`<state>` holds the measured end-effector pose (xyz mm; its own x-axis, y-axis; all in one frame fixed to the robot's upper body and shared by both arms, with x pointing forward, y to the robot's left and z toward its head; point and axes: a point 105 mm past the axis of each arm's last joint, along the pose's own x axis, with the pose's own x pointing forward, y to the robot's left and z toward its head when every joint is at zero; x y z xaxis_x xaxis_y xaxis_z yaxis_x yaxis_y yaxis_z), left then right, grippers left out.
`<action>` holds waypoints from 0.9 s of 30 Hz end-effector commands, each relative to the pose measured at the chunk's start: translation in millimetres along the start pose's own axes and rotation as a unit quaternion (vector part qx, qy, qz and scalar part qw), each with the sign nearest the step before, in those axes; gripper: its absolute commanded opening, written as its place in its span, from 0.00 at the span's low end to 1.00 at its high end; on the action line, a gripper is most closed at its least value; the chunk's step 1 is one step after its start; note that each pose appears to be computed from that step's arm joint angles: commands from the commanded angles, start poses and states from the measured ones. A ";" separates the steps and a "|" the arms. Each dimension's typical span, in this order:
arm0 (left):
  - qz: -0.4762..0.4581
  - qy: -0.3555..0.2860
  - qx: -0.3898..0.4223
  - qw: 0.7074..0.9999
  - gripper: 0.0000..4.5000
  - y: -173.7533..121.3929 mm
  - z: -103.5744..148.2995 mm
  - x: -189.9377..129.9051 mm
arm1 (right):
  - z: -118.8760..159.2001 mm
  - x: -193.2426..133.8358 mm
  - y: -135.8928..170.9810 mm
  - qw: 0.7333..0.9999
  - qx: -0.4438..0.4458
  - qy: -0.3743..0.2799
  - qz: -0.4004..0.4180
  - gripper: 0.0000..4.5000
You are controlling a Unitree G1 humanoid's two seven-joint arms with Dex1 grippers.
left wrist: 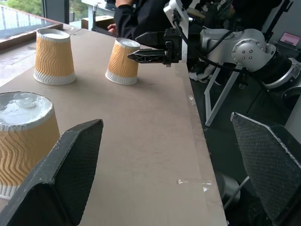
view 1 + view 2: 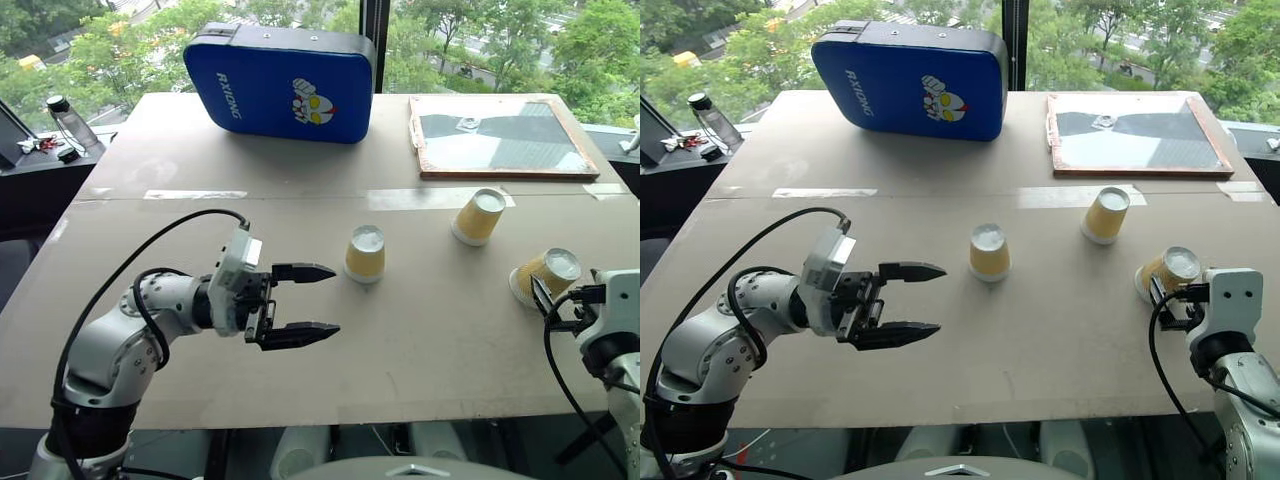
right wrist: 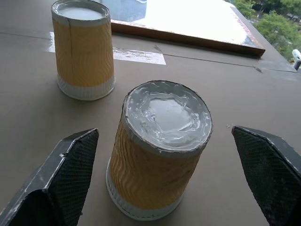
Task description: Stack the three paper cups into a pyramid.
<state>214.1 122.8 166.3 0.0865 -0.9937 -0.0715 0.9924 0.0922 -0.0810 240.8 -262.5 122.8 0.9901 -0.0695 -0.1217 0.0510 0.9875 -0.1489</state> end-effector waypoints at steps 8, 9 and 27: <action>-0.001 -0.015 0.019 1.000 1.00 -19.3 14.5 6.5 | 18.3 19.0 -11.1 0.999 0.044 -0.023 -0.019 1.00; -0.001 -0.016 0.021 1.000 1.00 -22.4 17.1 8.5 | 19.6 20.3 -11.3 0.999 0.046 -0.023 -0.019 1.00; 0.082 -0.026 0.035 0.996 1.00 -8.0 4.8 -4.6 | 66.5 1.6 28.7 0.991 0.002 -0.062 0.121 0.43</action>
<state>205.1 124.1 171.0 0.2328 -0.9719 -0.0360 0.9704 0.2346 -0.0574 257.3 -236.7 162.0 0.9886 0.1160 -0.0961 -0.1253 0.9873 -0.0976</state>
